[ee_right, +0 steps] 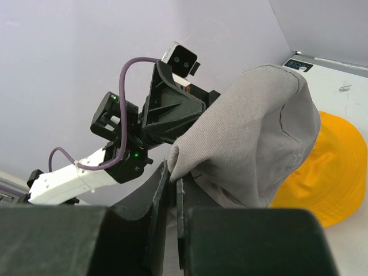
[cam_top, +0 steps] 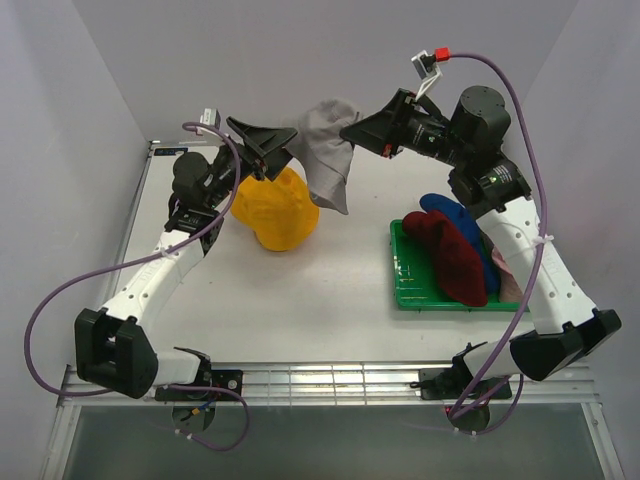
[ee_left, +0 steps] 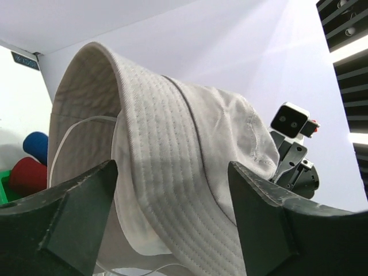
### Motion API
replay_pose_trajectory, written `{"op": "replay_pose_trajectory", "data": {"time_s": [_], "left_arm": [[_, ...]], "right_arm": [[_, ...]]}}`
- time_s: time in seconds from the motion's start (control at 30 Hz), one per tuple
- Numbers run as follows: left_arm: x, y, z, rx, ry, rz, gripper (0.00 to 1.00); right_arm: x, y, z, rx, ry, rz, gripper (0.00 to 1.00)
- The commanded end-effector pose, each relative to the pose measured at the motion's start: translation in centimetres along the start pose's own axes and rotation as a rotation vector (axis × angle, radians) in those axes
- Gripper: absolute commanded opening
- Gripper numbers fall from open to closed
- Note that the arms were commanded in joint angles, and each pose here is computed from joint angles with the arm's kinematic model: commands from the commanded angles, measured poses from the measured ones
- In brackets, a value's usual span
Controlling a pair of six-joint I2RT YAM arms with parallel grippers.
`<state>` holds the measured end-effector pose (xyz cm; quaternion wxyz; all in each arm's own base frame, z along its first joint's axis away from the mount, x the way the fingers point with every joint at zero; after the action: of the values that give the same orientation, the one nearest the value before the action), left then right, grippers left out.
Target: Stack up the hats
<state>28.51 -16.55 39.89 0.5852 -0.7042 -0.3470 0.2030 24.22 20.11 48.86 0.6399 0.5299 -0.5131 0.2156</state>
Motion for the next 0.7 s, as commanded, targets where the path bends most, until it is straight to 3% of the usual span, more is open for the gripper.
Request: {"op": "replay_pose_trajectory", "data": {"time_s": [0.0, 0.23, 0.27, 0.4, 0.67], "left_arm": [[0.0, -2.5, -0.4, -0.093, 0.001, -0.043, 0.86], [-0.1, -2.5, -0.4, -0.087, 0.021, -0.073, 0.49], [0.0, -2.4, -0.5, -0.071, 0.023, -0.073, 0.4], [0.3, -2.2, -0.8, -0.03, 0.036, -0.091, 0.24], [2.1, -0.9, -1.0, 0.049, 0.079, -0.105, 0.08]], "right_arm": [[1.5, 1.0, 0.1, 0.046, -0.055, 0.051, 0.08], [1.3, -0.1, -0.1, -0.037, -0.028, 0.09, 0.08], [1.4, -0.3, -0.2, -0.047, -0.023, 0.099, 0.08], [1.0, -1.2, -0.5, -0.102, 0.02, 0.14, 0.08], [-1.2, -3.0, -3.2, -0.229, 0.173, 0.251, 0.08]]}}
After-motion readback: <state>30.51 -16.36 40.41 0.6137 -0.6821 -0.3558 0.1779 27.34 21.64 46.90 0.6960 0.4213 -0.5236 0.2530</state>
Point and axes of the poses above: each gripper's point midway between its finger pads, its own z axis back along the fingers, its own y axis along the line the jaws close on, x = y × z, the point moved 10 cm from there along z, back along the fingers, and after that the axes turned 9 degrees about z, right-handed, at the moved point
